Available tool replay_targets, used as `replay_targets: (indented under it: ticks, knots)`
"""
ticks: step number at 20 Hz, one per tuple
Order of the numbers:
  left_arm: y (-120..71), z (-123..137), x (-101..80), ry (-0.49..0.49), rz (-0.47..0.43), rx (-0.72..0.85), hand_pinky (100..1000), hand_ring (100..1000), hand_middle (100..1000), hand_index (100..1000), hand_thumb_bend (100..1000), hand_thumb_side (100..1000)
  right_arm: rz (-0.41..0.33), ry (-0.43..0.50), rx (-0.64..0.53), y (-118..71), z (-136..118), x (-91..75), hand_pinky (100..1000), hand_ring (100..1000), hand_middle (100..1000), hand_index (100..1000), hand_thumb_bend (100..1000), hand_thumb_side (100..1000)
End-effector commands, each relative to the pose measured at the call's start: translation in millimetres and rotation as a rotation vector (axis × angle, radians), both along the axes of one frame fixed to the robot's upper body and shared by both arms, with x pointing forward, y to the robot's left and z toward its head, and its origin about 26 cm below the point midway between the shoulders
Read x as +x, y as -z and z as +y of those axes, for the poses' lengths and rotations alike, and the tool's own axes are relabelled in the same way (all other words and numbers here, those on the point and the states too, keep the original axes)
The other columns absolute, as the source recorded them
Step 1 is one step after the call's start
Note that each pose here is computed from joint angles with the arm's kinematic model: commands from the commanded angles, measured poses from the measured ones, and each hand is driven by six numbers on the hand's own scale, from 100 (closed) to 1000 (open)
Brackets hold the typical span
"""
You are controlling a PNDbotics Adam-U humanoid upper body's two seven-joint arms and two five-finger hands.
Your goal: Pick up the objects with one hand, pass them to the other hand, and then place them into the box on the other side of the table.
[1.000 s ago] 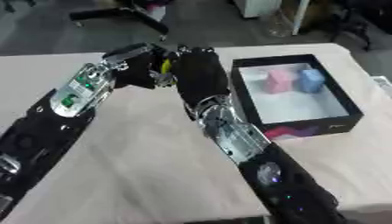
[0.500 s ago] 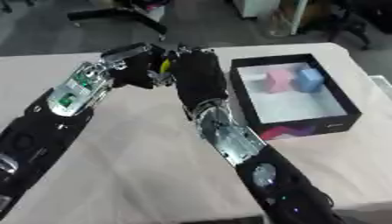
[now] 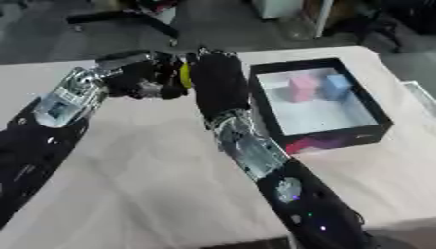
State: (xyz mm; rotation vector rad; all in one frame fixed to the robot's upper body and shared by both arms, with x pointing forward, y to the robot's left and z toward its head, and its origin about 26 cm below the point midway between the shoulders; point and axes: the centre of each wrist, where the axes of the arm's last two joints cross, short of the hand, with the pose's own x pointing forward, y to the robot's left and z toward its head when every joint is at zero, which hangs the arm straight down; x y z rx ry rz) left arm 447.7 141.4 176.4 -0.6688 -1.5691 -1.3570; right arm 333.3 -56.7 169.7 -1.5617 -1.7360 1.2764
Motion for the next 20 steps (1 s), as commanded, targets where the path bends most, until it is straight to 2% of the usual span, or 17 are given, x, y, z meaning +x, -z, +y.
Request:
replay_targets:
  ticks: [1, 5, 6, 7, 8, 9, 10, 11, 13, 16, 19, 20]
  knots:
    - [-17.9, -8.0, -1.7, 0.096, -0.035, -0.050, 767, 671, 609, 730, 980, 537, -0.013, 0.027, 0.010, -2.0, -6.8, 7.6, 100, 407, 334, 330, 100, 100]
    - [-18.3, -0.8, -0.3, 0.108, -0.038, -0.060, 783, 697, 646, 755, 1000, 583, -0.031, 0.054, 0.026, -1.3, -12.9, 10.6, 100, 405, 330, 330, 100, 100]
    - [-18.2, 3.0, 0.7, 0.098, -0.040, -0.059, 782, 698, 652, 757, 1000, 633, -0.039, 0.070, 0.033, -1.3, -16.1, 12.1, 100, 405, 327, 330, 100, 100]
    - [-18.1, 6.9, 1.7, 0.084, -0.044, -0.055, 781, 699, 656, 759, 975, 690, -0.047, 0.085, 0.038, -1.2, -19.2, 13.5, 100, 405, 326, 331, 100, 100]
    - [-18.1, 11.8, 3.1, 0.060, -0.049, -0.045, 778, 698, 657, 759, 935, 702, -0.054, 0.104, 0.045, -0.8, -23.3, 15.3, 100, 404, 324, 331, 100, 100]
    - [-18.2, 15.3, 4.1, 0.039, -0.056, -0.035, 778, 698, 657, 759, 935, 702, -0.060, 0.121, 0.051, -0.1, -26.7, 16.7, 100, 404, 324, 331, 100, 100]
    - [-19.1, 19.3, 5.1, 0.016, -0.066, -0.025, 776, 697, 658, 760, 838, 730, -0.064, 0.142, 0.059, 1.0, -30.8, 18.5, 100, 401, 321, 331, 100, 100]
    - [-20.4, 23.3, 5.9, -0.008, -0.080, -0.015, 775, 695, 657, 760, 782, 752, -0.067, 0.168, 0.068, 2.8, -35.7, 20.6, 100, 399, 319, 332, 100, 100]
    - [-24.4, 29.4, 6.8, -0.045, -0.113, -0.003, 774, 694, 656, 760, 746, 764, -0.071, 0.225, 0.085, 7.7, -46.1, 25.4, 100, 397, 317, 332, 100, 100]
    - [-30.6, 38.3, 6.9, -0.083, -0.157, 0.006, 772, 693, 655, 761, 683, 775, -0.071, 0.335, 0.108, 16.8, -66.4, 35.5, 100, 392, 315, 335, 100, 100]
    - [-35.3, 52.7, 5.1, -0.128, -0.200, 0.012, 770, 689, 653, 760, 656, 779, -0.033, 0.505, 0.156, 31.6, -94.4, 50.5, 100, 397, 326, 372, 100, 100]
    - [-36.6, 60.3, 3.9, -0.152, -0.215, 0.008, 769, 687, 650, 758, 640, 780, 0.000, 0.581, 0.182, 39.2, -106.2, 56.6, 100, 465, 401, 489, 100, 100]
